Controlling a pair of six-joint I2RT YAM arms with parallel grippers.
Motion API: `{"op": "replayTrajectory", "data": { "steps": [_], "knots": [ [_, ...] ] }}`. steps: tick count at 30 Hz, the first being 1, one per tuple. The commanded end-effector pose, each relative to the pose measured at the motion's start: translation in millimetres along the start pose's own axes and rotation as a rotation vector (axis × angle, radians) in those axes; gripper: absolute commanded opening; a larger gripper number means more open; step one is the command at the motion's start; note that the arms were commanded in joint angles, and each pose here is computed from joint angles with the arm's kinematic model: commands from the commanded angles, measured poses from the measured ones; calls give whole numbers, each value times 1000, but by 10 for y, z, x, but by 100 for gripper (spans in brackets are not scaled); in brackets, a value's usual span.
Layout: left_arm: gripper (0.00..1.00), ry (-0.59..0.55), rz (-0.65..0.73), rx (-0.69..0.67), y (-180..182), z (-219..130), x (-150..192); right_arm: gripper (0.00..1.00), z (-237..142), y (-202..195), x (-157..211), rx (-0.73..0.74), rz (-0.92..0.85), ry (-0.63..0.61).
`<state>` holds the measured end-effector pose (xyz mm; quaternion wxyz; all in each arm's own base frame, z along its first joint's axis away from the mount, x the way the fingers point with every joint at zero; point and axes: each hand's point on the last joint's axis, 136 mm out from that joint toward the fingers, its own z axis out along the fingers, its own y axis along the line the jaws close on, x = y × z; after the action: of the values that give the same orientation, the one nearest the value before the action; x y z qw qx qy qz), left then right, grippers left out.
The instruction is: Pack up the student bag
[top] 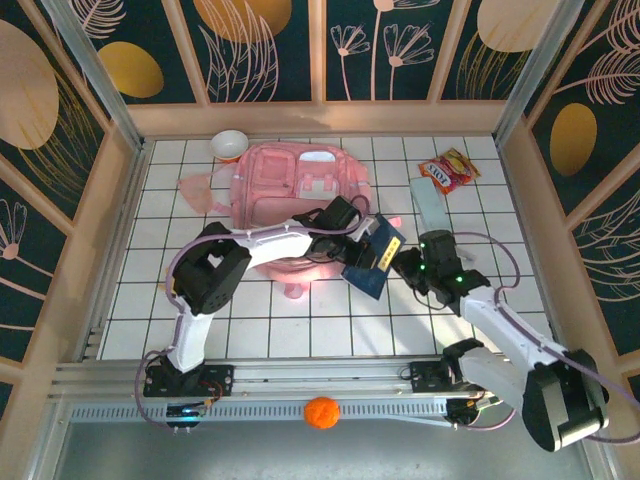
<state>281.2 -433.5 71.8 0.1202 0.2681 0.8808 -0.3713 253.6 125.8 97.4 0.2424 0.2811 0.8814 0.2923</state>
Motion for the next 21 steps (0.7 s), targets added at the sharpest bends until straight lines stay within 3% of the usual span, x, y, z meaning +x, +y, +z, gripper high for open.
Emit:
{"op": "replayTrajectory", "data": {
  "steps": [1,8,15,21],
  "knots": [
    [1,-190,108,26,-296,-477,-443,34,-286,259,-298,-49,-119,-148],
    [0,-470,242,114,-682,-1293,-757,44,-800,761,-574,-225,-331,-347],
    [0,-676,380,226,-986,-1902,-649,47,-1402,1229,-694,-432,-493,-538],
    [0,-722,468,419,-1325,-2147,-444,47,-1596,1451,-458,-600,-642,-518]
  ]
}}
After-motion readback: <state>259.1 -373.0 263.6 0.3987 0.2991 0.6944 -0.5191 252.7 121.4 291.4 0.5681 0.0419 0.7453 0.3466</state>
